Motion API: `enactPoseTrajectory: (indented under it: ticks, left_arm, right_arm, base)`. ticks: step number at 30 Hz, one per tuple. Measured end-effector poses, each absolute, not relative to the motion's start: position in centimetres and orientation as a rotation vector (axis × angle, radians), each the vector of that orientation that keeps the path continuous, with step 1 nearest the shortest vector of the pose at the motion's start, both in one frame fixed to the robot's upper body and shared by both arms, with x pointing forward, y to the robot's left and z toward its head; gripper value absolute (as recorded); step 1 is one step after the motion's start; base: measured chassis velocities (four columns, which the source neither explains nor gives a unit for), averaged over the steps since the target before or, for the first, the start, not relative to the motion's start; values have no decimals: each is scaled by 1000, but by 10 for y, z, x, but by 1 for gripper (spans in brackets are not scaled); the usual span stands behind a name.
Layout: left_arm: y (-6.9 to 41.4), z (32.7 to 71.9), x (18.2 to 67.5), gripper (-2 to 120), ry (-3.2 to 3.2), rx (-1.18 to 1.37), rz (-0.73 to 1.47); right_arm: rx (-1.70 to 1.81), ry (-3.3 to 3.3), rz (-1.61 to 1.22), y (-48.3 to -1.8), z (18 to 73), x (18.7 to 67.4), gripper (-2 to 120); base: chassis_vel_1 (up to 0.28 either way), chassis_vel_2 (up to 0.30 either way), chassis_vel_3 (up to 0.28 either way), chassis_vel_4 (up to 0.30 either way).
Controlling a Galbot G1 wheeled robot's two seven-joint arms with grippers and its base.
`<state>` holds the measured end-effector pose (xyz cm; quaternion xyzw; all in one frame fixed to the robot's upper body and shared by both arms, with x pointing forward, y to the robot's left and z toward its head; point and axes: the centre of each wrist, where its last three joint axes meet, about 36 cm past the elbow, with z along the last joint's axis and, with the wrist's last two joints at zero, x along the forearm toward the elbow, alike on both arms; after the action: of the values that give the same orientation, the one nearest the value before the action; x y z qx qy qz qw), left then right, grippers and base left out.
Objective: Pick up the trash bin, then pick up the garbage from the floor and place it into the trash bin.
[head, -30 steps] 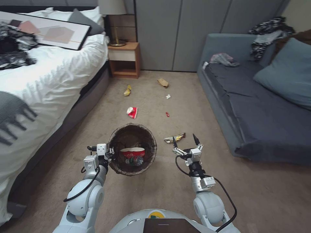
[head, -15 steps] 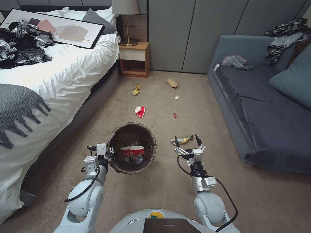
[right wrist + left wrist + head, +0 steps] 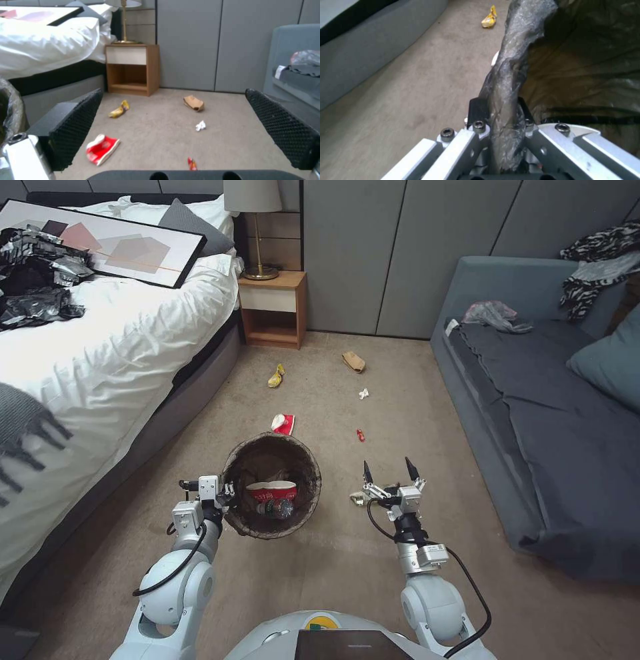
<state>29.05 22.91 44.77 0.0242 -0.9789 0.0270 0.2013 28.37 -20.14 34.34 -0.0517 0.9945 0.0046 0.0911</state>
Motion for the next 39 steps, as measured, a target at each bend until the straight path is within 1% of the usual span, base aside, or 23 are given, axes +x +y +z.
enactPoseTrajectory:
  ticks: [17,20,21,23,25,27,29,35,36,38,39]
  left_arm:
    - [229,448,291,0,-2734,69,75]
    - [230,449,291,0,-2735,73,74]
    - [229,448,291,0,-2734,69,76]
    - [229,448,291,0,-2733,70,75]
    - [229,449,291,0,-2734,70,77]
    - [229,449,291,0,-2734,69,77]
    - [229,448,292,0,-2733,69,78]
    - [229,448,292,0,-2730,66,78]
    - [230,448,293,0,-2729,66,76]
    - [230,448,293,0,-2729,67,75]
    - [231,449,293,0,-2728,68,72]
  right_arm:
    - [-184,2944,-7,-203,340,283,100]
    - [-197,2929,-30,-204,338,284,100]
    - [-202,2905,-77,-208,335,286,100]
    - [-209,2893,-119,-211,334,287,100]
    - [-261,2884,-246,-227,331,285,100]
    - [-269,2886,-256,-229,330,284,100]
    - [-355,2931,-335,-245,328,278,100]
    - [-448,2957,-367,-254,328,276,100]
    - [-527,2967,-398,-263,332,273,100]
    - [-575,2966,-420,-269,335,272,100]
    - [-684,2953,-475,-283,339,271,100]
  base:
    - [-350,328,342,-336]
    - [-270,257,213,-279]
    - [-176,151,162,-182]
    - [-98,151,162,-102]
    - [-5,22,34,-51]
    - [0,0,0,0]
    - [56,-51,-64,59]
    - [34,-45,-30,40]
    - [0,0,0,0]
    - [0,0,0,0]
    - [0,0,0,0]
